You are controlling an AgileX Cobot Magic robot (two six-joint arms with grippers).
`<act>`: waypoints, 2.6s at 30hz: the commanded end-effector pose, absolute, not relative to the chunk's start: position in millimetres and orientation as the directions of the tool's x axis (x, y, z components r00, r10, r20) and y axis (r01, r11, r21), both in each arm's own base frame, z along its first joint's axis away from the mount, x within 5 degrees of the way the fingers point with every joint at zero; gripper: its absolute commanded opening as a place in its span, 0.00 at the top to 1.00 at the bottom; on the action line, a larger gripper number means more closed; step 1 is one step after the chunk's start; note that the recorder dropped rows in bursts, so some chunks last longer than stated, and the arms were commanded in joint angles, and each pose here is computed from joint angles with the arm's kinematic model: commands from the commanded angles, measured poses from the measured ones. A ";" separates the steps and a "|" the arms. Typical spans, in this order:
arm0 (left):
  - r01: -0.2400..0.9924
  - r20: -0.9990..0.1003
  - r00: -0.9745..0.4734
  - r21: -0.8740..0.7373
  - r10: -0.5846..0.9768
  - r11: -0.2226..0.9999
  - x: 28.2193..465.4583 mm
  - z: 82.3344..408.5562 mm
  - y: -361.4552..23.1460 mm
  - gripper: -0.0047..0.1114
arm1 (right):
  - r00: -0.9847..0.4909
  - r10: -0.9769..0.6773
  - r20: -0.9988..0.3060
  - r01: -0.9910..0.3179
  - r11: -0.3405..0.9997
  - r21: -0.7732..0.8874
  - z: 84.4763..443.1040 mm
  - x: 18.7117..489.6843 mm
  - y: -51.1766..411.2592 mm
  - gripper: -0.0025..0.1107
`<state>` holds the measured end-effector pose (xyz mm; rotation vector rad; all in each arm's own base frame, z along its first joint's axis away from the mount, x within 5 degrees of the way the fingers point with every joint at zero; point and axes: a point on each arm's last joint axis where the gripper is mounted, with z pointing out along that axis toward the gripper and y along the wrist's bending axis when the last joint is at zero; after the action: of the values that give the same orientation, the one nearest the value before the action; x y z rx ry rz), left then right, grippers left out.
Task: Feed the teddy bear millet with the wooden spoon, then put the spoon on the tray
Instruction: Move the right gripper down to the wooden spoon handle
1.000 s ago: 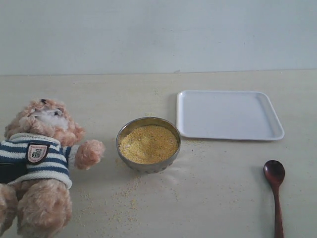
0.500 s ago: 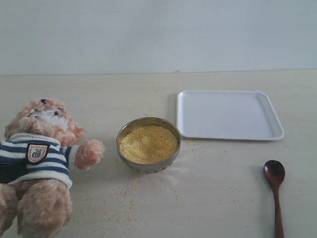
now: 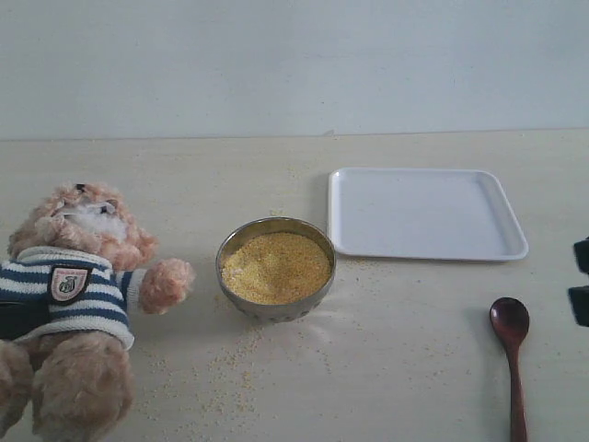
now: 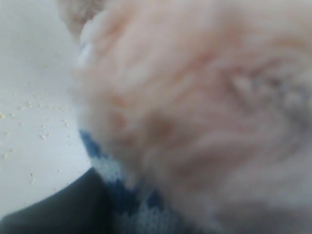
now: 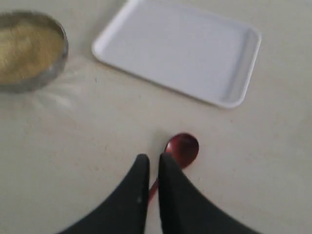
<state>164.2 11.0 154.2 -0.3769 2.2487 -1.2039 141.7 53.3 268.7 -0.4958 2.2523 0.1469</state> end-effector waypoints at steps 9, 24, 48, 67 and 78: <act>0.033 -0.345 -0.799 -0.843 -0.492 0.538 164.7 156.9 10.4 0.92 | -0.913 -0.110 -0.392 -0.159 0.983 0.096 187.0 197.1 74.8 0.43; 0.033 -0.345 -0.799 -0.843 -0.492 0.538 164.7 156.9 10.4 0.92 | -0.869 0.088 -0.486 -0.034 0.971 0.236 132.2 177.2 79.7 0.44; 0.033 -0.345 -0.799 -0.843 -0.492 0.538 164.7 156.9 10.4 0.92 | -0.711 -0.059 -0.701 -0.076 0.997 -0.007 119.3 128.3 89.9 0.44; 0.033 -0.345 -0.799 -0.843 -0.492 0.538 164.7 156.9 10.4 0.92 | -0.764 0.026 -0.645 0.007 0.999 0.032 115.1 116.4 93.6 0.44; 0.033 -0.345 -0.799 -0.843 -0.492 0.538 164.7 156.9 10.4 0.92 | -0.787 -0.007 -0.617 -0.002 1.000 -0.009 107.7 121.9 103.2 0.44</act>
<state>164.2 11.0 154.2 -0.3769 2.2487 -1.2039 118.8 97.6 110.8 0.0185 2.4609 0.0085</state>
